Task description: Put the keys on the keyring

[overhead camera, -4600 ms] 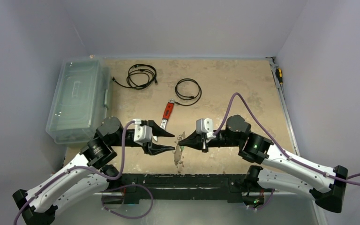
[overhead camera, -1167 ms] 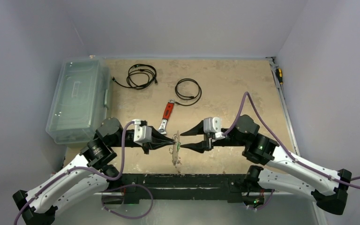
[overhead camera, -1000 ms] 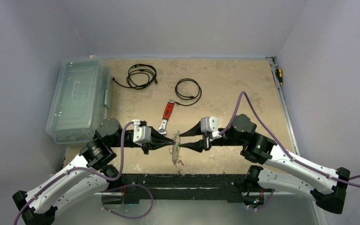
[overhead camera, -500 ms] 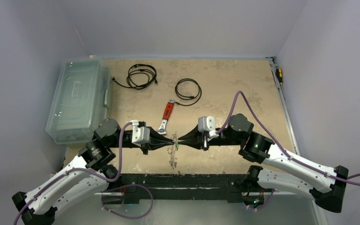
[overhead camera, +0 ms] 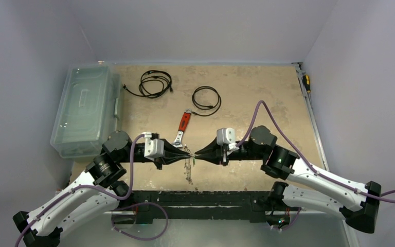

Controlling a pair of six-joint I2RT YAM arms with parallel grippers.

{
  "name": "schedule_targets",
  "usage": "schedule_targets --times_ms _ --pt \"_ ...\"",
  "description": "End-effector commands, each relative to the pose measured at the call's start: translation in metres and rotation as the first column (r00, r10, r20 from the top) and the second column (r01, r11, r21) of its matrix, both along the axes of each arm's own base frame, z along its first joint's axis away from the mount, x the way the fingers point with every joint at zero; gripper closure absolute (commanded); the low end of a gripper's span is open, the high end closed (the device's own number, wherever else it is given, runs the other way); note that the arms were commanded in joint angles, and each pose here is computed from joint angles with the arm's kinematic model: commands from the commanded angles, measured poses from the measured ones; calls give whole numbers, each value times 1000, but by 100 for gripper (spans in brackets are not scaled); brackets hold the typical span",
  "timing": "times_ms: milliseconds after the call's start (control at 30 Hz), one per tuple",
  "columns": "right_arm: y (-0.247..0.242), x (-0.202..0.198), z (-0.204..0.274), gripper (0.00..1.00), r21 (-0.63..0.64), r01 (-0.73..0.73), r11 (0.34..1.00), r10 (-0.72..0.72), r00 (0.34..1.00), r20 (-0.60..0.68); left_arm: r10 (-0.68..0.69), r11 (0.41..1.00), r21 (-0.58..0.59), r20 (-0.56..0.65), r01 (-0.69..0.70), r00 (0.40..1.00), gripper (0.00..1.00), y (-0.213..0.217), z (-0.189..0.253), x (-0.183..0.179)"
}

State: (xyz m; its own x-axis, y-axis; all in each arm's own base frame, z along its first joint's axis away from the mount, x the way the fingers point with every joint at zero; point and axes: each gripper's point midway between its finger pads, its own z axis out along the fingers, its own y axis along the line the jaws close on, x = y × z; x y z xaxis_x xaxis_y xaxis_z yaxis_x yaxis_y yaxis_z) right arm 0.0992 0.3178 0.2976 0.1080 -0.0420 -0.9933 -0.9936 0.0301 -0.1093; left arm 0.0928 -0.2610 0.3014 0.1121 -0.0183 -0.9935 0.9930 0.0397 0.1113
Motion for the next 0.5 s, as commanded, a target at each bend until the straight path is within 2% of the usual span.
schedule_targets --times_ms 0,300,467 --pt "1 -1 5 83 40 -1 999 1 1000 -1 15 998 -62 77 -10 997 100 3 26 1" --pt "3 0 6 84 69 6 998 -5 1000 -13 16 998 -63 79 -11 997 100 3 26 0" --pt "4 1 4 94 69 6 998 -4 1000 -21 24 998 -67 83 -18 996 100 4 27 1"
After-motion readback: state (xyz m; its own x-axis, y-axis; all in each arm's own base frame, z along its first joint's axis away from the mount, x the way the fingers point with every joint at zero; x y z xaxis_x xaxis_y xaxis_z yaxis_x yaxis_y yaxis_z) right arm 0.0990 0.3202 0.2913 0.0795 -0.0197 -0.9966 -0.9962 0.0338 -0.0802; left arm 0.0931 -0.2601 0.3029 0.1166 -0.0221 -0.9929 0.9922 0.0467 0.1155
